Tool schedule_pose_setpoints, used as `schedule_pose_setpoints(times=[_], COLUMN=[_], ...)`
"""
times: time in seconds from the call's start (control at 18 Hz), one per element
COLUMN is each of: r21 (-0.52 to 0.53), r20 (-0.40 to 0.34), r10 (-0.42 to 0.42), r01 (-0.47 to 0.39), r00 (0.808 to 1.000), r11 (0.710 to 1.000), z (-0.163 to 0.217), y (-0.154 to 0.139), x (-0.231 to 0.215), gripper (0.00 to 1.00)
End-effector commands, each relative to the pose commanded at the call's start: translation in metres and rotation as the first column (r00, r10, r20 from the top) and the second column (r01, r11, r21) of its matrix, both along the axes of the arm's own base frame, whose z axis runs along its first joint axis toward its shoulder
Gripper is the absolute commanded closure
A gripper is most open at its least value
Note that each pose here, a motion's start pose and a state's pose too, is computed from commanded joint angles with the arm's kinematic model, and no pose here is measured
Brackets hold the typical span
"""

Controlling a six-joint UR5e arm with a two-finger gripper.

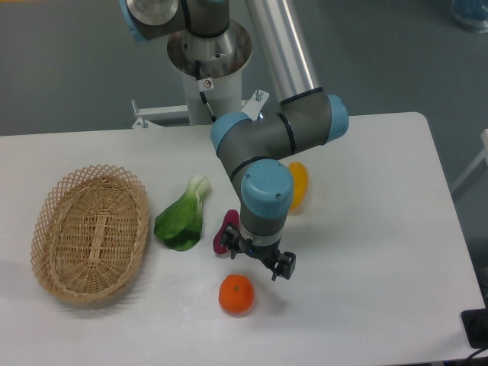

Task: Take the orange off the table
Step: 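Lower the gripper down around the orange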

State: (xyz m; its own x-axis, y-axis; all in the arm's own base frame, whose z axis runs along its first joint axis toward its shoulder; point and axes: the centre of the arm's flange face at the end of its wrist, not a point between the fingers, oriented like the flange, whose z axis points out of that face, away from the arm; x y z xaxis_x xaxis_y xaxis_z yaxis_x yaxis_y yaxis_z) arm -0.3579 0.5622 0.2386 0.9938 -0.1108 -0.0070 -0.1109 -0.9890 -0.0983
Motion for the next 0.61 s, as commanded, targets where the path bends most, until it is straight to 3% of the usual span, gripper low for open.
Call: schedule_pose_setpoints(times=[0.28,0.61], r21=[0.024,0.02], r20=[-0.014,-0.01], r10=[0.052,0.044], r01=[-0.051,-0.044], r00=[0.999,0.999], r11=[0.998,0.999], z=[-0.004,-0.008], y=[0.02,0.026], x=[-0.002,0.005], gripper=[0.0,0.0])
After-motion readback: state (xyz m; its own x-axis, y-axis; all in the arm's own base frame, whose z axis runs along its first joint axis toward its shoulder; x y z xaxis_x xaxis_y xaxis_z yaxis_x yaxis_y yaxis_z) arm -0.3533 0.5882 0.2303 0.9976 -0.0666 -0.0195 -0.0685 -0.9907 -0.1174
